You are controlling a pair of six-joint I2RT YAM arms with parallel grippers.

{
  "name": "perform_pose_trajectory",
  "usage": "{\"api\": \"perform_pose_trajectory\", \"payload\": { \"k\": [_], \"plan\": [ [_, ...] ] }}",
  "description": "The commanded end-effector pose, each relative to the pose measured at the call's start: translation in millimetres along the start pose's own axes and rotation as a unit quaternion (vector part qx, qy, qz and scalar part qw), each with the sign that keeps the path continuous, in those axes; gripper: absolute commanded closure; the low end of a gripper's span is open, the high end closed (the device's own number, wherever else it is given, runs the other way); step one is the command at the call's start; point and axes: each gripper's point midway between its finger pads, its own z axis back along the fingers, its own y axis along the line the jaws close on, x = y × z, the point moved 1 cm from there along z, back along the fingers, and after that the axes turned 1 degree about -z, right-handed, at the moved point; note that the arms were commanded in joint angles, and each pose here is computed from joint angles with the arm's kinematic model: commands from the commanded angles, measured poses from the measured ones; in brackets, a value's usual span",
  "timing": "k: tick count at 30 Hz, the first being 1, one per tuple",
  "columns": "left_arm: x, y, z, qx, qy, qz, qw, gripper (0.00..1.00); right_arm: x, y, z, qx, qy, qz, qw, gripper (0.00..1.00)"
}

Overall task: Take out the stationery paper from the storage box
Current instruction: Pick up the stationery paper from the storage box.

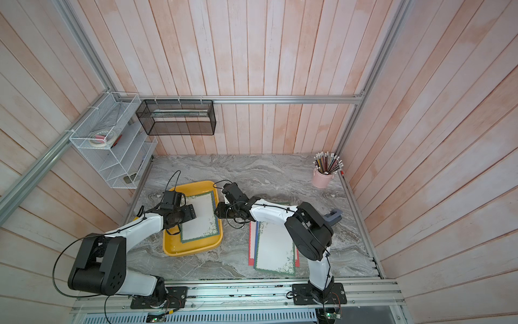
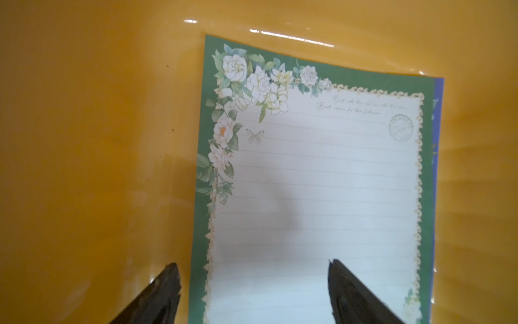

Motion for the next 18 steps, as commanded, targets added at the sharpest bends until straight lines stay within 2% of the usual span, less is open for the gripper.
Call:
{"api": "perform_pose_trajectory", "payload": {
  "k": [1, 18],
  "plan": [
    [1.4, -3.3, -2.6, -0.01, 0.0, -0.005, 1.0, 0.16, 1.4, 5.8, -4.5, 0.007, 0.003, 0.001, 1.0, 0.62],
    [3.8, -8.8, 0.0, -0.022, -0.002, -0.005, 1.0, 0.16, 1.3, 7.7, -6.3, 0.011, 0.007, 0.0, 1.0, 0.62]
  ]
}}
